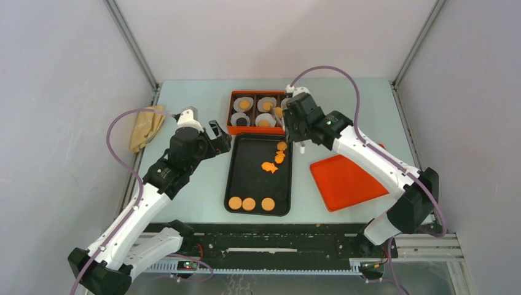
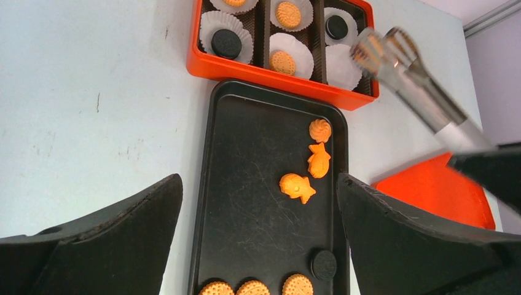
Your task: Pack the cookies
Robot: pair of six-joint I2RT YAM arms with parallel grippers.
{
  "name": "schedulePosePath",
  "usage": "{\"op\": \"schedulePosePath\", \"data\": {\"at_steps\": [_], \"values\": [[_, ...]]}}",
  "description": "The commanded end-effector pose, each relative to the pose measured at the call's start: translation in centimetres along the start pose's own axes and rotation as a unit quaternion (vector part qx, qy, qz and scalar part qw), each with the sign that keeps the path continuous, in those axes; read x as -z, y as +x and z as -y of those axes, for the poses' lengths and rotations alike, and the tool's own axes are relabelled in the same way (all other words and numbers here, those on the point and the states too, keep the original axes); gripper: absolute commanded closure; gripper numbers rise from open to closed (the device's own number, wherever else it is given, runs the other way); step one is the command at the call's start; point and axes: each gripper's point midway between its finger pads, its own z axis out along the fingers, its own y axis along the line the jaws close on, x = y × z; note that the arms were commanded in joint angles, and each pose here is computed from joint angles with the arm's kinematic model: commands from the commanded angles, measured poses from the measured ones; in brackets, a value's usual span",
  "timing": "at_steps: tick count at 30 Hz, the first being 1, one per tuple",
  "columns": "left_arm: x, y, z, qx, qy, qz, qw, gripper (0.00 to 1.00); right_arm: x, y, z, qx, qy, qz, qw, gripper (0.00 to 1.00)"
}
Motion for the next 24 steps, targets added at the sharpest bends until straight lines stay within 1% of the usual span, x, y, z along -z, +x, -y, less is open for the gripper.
{"op": "schedulePosePath", "data": {"at_steps": [1, 5, 9, 14, 19, 20, 24], "values": [[0.1, -2.2, 1.3, 0.005, 0.016, 0.028, 0.999, 0.00, -1.5, -3.9, 2.6, -0.008, 0.022, 0.032, 0.999, 0.84], [0.0, -2.2, 1.1, 0.000, 0.012, 0.029, 1.000, 0.00, -5.1, -3.6, 5.4, -0.015, 0.054, 0.005, 0.998, 0.85], [-0.2, -2.1, 1.0, -0.003, 0.008, 0.028, 1.000, 0.00, -7.9, -2.7, 7.0, -0.028, 0.056, -0.021, 0.998, 0.86], [-0.6, -1.9, 1.0, -0.007, 0.005, 0.023, 1.000, 0.00, -9.7, -1.6, 7.8, -0.025, 0.069, -0.038, 0.997, 0.86], [-0.9, -1.8, 1.2, -0.007, 0.007, 0.018, 1.000, 0.00, -10.6, -1.7, 8.9, -0.027, 0.087, -0.043, 0.995, 0.85], [-0.9, -1.8, 1.2, -0.007, 0.007, 0.019, 1.000, 0.00, -10.6, -1.8, 9.0, -0.027, 0.090, -0.043, 0.995, 0.82], [-0.9, -1.6, 1.2, -0.009, 0.010, 0.015, 1.000, 0.00, -10.3, -2.1, 9.1, -0.033, 0.092, -0.034, 0.995, 0.60]]}}
